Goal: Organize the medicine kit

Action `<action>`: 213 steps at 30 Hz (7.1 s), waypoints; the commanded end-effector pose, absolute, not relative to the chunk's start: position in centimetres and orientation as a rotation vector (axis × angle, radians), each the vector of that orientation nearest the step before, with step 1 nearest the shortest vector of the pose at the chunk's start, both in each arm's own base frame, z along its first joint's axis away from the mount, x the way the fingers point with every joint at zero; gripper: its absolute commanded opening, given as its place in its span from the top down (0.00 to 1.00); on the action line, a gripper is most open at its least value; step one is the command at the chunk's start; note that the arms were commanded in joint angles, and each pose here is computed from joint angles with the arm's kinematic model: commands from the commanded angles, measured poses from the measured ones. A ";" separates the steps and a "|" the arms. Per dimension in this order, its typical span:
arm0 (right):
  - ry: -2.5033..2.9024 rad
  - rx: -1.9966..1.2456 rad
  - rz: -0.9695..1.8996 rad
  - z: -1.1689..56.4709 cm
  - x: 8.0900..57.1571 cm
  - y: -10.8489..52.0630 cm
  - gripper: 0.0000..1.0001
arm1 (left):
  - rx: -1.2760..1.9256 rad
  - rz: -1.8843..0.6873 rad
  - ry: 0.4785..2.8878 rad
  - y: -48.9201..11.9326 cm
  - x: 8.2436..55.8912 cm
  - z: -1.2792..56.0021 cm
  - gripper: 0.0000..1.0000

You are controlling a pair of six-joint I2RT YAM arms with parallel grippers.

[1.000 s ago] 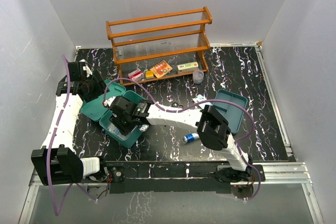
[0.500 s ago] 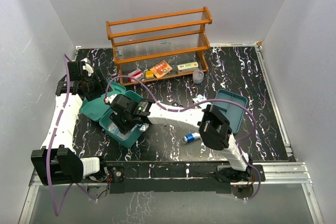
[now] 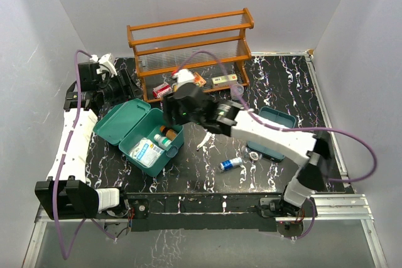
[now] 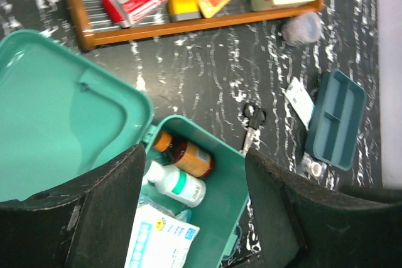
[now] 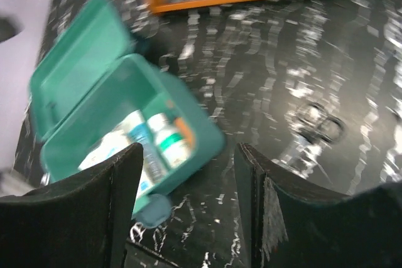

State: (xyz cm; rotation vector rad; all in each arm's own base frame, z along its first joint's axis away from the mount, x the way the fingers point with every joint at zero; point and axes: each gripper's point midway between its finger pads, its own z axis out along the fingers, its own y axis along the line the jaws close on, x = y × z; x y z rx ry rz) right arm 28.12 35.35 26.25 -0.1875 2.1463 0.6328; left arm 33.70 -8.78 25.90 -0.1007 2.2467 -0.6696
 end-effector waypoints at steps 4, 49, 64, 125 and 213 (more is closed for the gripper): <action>2.169 0.607 0.487 21.6 29.5 22.6 0.42 | 0.245 -0.988 2.142 -16.8 31.4 29.9 0.31; 2.712 1.193 0.239 2.3 19.2 17.6 0.76 | 0.437 -1.253 2.032 -24.4 25.6 29.7 0.30; 2.130 0.376 0.896 23.1 30.3 24.8 0.79 | 0.434 -1.425 2.094 -29.0 25.3 28.0 0.26; 1.850 0.238 0.776 30.8 32.9 22.5 0.33 | 0.675 -0.433 2.014 -18.8 29.0 24.8 0.69; 2.086 0.110 0.793 23.8 36.9 25.4 0.33 | 0.539 0.103 2.263 -11.9 33.8 7.8 0.85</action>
